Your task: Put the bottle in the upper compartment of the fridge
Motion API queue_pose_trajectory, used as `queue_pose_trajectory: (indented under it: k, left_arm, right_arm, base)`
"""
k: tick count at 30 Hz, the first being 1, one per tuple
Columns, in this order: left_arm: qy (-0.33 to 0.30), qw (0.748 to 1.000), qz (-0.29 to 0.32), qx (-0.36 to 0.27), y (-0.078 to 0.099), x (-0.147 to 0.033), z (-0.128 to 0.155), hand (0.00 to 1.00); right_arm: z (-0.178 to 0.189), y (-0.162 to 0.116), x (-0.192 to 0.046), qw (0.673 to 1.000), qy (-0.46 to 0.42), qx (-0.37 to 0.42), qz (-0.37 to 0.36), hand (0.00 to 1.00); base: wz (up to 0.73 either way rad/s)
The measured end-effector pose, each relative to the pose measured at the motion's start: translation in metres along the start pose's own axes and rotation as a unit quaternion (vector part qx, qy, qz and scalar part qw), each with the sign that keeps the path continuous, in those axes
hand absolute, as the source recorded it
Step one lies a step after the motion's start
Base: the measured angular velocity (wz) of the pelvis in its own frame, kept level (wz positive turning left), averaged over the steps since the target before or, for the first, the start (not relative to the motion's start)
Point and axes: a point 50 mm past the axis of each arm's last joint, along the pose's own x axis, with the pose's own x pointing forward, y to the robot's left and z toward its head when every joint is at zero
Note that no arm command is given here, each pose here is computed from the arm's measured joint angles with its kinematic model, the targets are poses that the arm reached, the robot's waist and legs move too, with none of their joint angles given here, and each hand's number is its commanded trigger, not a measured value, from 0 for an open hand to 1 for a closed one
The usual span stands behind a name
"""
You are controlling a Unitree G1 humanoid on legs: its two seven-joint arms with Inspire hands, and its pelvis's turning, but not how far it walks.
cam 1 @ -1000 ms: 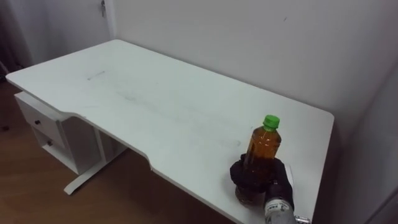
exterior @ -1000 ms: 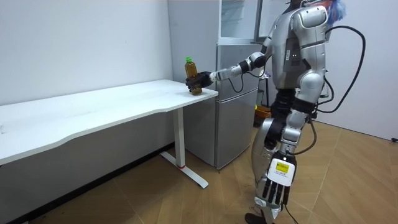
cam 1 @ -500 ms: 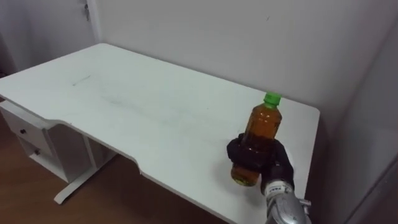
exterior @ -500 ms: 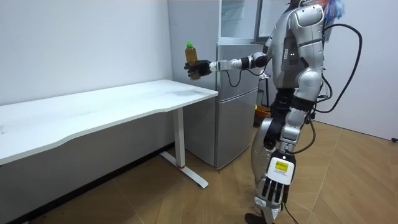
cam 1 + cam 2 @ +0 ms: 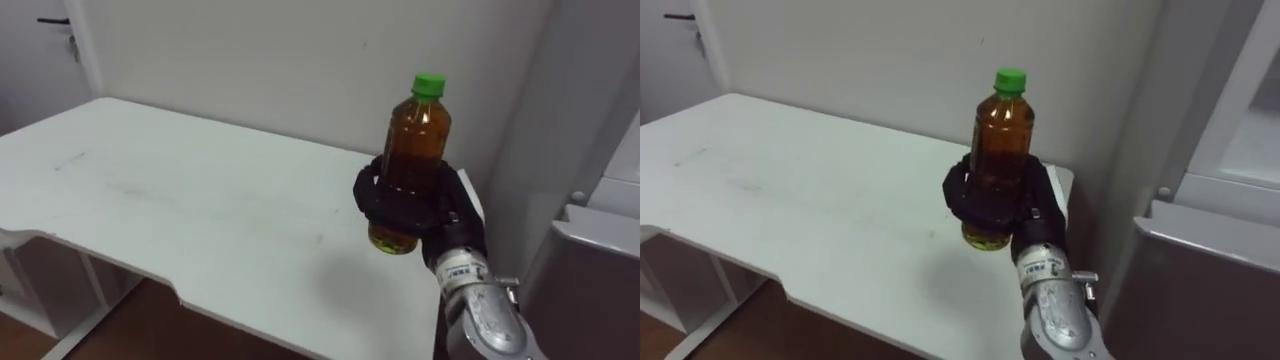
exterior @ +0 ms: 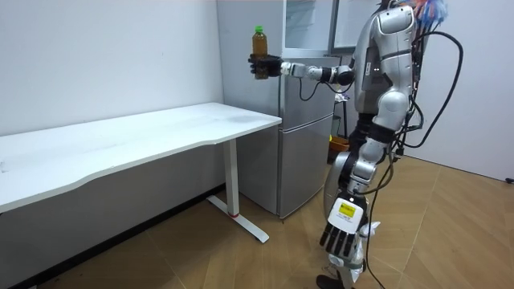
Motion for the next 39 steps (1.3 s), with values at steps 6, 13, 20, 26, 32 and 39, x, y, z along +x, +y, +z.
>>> queue_pose_trajectory:
  k: [6, 13, 20, 26, 32, 39]
  left_arm:
    - [0.006, 1.000, -0.010, 0.000, 0.000, 0.000, -0.005, 0.00]
    - [0.016, 0.999, 0.005, -0.032, 0.005, 0.000, -0.012, 0.00]
    - [0.030, 0.999, 0.014, -0.034, 0.004, -0.003, -0.026, 0.00]
    - [0.034, 0.999, 0.016, -0.034, 0.005, -0.004, -0.029, 0.00]
    - [0.030, 0.998, 0.031, -0.035, 0.009, -0.004, -0.029, 0.00]
    - [0.039, 0.996, 0.050, -0.056, 0.013, -0.006, -0.039, 0.00]
  right_arm:
    - [0.030, 0.003, -0.001, 0.998, -0.061, 0.017, 0.017, 1.00]
    - [0.052, -0.019, 0.001, 0.995, -0.103, 0.005, -0.003, 1.00]
    - [0.066, -0.038, 0.002, 0.991, -0.128, -0.003, -0.038, 1.00]
    - [0.076, -0.059, 0.002, 0.987, -0.141, -0.011, -0.079, 1.00]
    - [0.080, -0.071, 0.001, 0.982, -0.146, -0.006, -0.122, 1.00]
    - [0.098, -0.103, -0.003, 0.969, -0.170, -0.001, -0.181, 1.00]
  base:
    - [-0.07]
    - [-0.06]
    - [-0.08]
    - [0.00]
    - [0.00]
    - [0.01]
